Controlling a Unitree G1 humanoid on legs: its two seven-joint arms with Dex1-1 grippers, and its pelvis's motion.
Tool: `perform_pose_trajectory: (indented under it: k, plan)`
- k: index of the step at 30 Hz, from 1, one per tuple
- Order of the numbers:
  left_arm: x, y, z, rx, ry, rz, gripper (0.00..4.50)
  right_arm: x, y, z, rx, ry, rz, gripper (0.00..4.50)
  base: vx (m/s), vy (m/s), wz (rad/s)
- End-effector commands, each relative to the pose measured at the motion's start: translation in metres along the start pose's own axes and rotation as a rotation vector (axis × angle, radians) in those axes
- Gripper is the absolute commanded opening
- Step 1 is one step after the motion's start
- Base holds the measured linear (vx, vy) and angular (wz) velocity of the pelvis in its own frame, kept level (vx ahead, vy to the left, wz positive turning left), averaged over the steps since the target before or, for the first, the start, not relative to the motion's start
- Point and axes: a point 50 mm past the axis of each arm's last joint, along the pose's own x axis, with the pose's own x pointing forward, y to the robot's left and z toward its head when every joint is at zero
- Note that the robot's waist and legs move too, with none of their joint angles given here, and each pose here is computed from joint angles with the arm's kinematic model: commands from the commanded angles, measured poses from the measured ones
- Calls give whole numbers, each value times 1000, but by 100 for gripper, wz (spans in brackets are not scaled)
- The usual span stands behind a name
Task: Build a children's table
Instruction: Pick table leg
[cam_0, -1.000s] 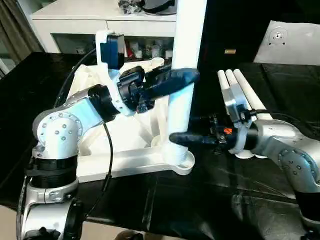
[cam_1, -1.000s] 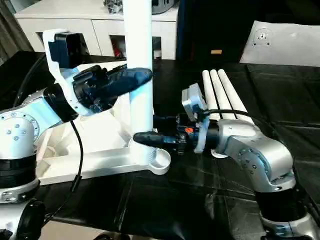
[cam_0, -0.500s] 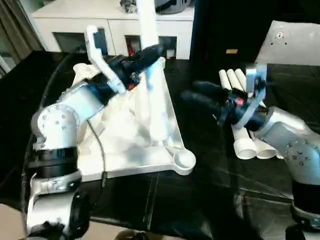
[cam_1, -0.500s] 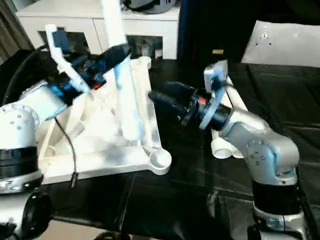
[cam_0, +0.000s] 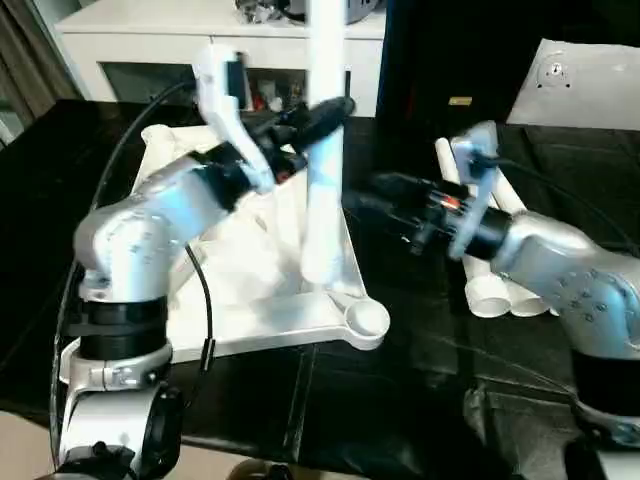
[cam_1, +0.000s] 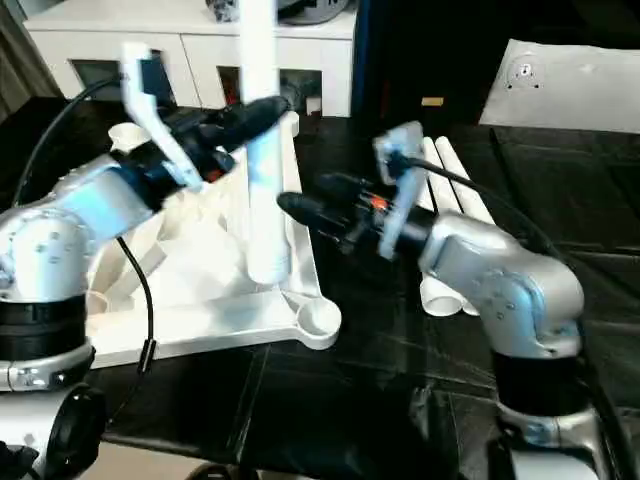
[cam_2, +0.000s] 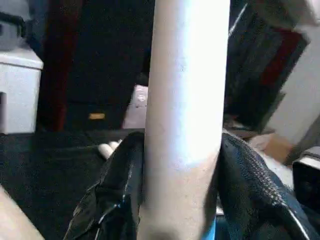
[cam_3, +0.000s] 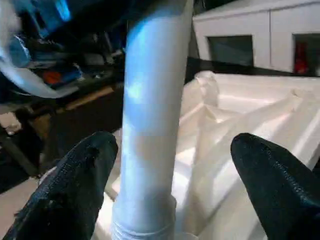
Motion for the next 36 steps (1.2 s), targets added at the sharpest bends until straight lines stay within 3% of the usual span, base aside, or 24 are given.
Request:
perform_pose_trajectory:
  k: [1,8,19,21,23,25,36]
  plan:
    - [5,-9,7,98,-30,27,182,8,5,-2,-27,20,-34,404,0,0,0]
    - [10,-15,-1,180,-46,108,182,22,10,-10,-6,22,-64,404,0,0,0]
    - [14,-24,-5,265,-47,96,182,40,7,-16,15,52,-110,404,0,0,0]
    - [15,-24,-5,265,-48,97,182,41,8,-17,18,57,-102,368,0,0,0]
    - [15,-25,-6,264,-50,96,182,42,9,-18,20,59,-96,365,0,0,0]
    - [16,-26,-7,264,-51,88,182,43,10,-18,31,49,-92,331,0,0,0]
    - [18,-31,-7,271,-51,64,181,47,6,-19,61,39,-94,240,0,0,0]
